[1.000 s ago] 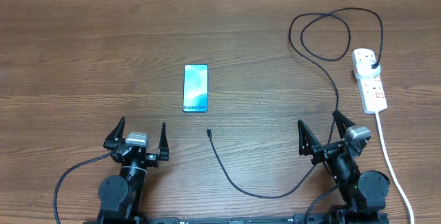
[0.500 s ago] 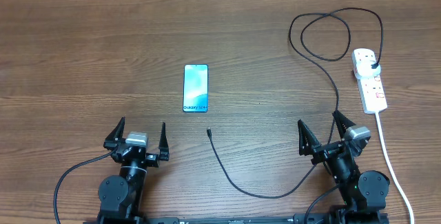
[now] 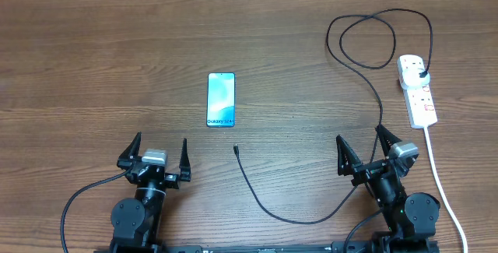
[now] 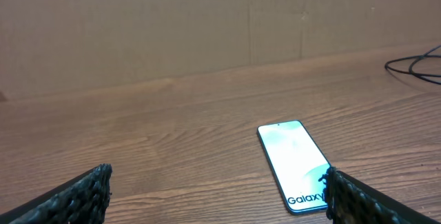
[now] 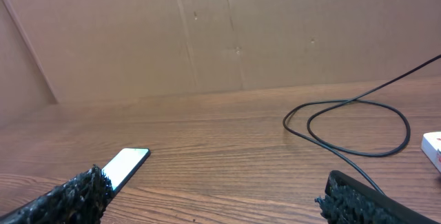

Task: Plug charger to phone and switch on socket

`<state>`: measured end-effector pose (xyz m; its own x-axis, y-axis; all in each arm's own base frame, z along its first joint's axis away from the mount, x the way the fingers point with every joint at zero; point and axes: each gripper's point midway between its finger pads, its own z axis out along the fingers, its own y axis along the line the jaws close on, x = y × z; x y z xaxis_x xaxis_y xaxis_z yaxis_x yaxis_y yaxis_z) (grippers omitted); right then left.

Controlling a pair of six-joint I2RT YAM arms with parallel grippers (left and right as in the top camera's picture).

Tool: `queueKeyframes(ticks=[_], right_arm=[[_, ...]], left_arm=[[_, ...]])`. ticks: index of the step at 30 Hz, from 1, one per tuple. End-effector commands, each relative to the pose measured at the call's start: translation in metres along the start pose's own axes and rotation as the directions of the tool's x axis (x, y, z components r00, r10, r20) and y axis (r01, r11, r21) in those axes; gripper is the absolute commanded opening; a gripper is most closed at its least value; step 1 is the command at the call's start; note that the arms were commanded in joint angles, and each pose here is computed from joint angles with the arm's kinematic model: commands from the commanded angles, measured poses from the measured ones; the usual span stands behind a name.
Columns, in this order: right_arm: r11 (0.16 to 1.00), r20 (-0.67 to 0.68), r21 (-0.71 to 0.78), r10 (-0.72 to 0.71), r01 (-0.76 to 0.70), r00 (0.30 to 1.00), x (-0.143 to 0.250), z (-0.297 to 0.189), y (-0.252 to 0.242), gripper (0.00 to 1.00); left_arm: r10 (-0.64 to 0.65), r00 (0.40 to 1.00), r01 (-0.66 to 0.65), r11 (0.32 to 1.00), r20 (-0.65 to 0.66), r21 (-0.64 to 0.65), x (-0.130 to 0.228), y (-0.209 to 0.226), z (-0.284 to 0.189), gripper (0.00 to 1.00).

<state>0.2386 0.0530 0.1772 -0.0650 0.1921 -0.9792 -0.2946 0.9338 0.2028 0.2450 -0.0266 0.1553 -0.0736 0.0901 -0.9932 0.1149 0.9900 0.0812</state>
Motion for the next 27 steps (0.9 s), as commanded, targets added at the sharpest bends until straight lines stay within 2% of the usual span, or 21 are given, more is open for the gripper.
queueKeyframes(ticks=[1, 22, 27], right_arm=[[1.0, 0.005, 0.004, -0.005, 0.005, 1.0, 0.002, 0.0, -0.001, 1.0], [1.0, 0.005, 0.0, -0.006, 0.006, 1.0, 0.002, 0.0, 0.0, 1.0], [1.0, 0.004, 0.001, -0.005, 0.005, 1.0, 0.002, 0.0, 0.0, 1.0]], left_arm=[[0.016, 1.0, -0.016, 1.0, 0.007, -0.005, -0.001, 0.0, 0.0, 1.0], [0.016, 1.0, -0.016, 1.0, 0.007, -0.006, -0.001, 0.001, 0.0, 1.0], [0.028, 0.997, -0.026, 0.999, 0.066, -0.019, -0.015, 0.003, -0.001, 1.0]])
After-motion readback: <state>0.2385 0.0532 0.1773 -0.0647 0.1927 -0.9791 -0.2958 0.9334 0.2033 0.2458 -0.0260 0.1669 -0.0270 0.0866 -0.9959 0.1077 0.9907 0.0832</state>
